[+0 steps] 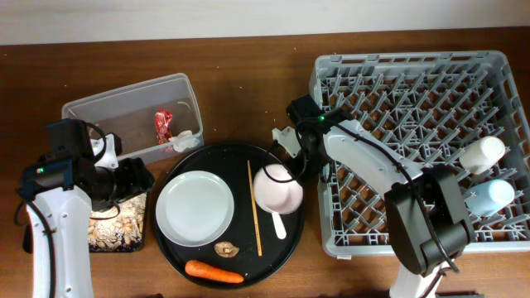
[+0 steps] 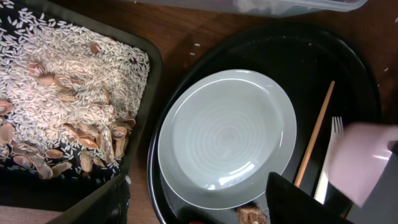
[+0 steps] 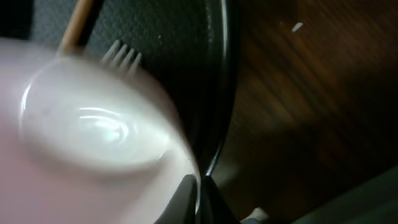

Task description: Sort waste into correct bins and load items into the dishwasher rack

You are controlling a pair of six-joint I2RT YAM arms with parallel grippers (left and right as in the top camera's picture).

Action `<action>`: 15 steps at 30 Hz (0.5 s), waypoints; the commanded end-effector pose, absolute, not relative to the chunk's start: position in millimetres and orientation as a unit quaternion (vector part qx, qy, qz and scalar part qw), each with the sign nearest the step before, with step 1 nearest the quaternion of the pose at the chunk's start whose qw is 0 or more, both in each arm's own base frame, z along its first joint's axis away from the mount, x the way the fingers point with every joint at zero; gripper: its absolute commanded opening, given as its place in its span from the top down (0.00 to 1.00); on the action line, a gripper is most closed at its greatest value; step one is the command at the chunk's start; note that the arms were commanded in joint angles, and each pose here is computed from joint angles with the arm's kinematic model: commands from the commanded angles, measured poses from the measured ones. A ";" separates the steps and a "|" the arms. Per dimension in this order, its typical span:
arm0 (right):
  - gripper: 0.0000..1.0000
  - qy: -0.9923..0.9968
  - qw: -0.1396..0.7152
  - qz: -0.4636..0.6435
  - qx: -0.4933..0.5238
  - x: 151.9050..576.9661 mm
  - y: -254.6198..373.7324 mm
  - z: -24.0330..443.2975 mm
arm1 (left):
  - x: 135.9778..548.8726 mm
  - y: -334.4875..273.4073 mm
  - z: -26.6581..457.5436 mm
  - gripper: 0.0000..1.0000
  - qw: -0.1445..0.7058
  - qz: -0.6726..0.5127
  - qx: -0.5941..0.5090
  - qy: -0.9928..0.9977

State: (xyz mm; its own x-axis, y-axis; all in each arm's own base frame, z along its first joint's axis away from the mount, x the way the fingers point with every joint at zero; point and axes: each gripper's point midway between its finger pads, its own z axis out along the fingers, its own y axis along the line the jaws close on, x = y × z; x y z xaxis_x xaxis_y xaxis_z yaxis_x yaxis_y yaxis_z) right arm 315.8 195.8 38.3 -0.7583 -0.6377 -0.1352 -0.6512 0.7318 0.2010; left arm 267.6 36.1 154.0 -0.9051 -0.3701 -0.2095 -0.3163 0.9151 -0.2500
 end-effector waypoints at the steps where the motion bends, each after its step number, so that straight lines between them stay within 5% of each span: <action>1: 0.96 0.931 0.014 0.113 -0.345 311.6 193.7 34.1 | 265.7 34.4 154.1 0.31 0.127 -0.112 -0.179 0.969; 7: 0.96 0.936 0.027 0.083 -0.342 327.6 189.1 70.3 | 265.7 34.4 154.1 0.31 0.127 -0.112 -0.179 0.969; 15: 0.96 0.964 0.142 -0.033 -0.224 385.0 134.5 180.0 | 265.7 34.4 154.1 0.31 0.127 -0.112 -0.179 0.969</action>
